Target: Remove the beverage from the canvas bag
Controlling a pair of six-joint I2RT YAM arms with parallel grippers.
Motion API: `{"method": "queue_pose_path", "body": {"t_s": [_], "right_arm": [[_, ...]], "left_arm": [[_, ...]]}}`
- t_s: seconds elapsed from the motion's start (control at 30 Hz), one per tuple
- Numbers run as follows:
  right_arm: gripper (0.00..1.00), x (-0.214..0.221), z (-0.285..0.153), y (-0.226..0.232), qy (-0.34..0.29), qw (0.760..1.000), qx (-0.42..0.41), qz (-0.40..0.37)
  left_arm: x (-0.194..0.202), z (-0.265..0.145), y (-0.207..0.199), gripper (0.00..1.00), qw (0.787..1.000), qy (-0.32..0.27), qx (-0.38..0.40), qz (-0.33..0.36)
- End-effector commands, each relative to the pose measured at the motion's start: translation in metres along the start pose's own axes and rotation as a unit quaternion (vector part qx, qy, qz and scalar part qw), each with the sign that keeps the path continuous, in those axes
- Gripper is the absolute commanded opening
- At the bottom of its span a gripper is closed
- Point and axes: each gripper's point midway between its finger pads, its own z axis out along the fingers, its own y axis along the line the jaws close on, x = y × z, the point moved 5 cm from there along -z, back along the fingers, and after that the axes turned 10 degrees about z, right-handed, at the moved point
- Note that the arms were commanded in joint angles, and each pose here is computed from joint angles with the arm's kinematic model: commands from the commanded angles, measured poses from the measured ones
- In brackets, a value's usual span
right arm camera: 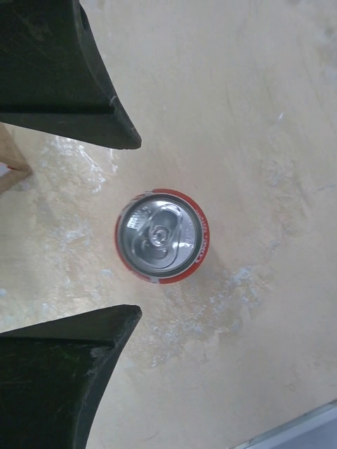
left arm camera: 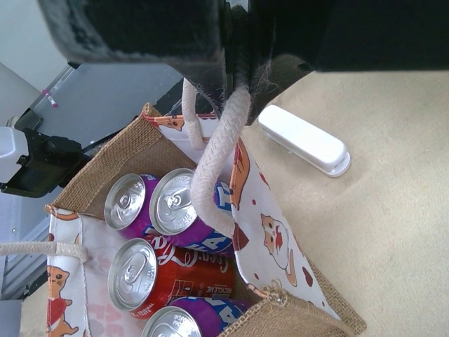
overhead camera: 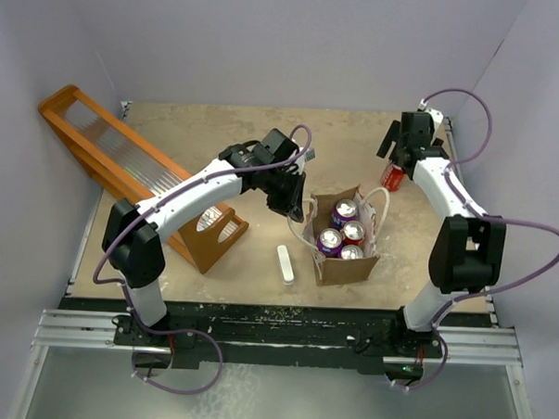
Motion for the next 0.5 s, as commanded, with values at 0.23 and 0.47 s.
{"method": "queue_pose_path", "body": {"t_s": [0.23, 0.47], "right_arm": [[0.91, 0.012, -0.085, -0.016, 0.045, 0.995, -0.074, 0.039], [0.9, 0.018, -0.137, -0.029, 0.05, 0.99, -0.122, 0.055]], "left_arm": [[-0.004, -0.015, -0.014, 0.07, 0.997, -0.048, 0.048, 0.019], [0.003, -0.015, -0.016, 0.07, 0.996, -0.056, 0.071, 0.027]]}}
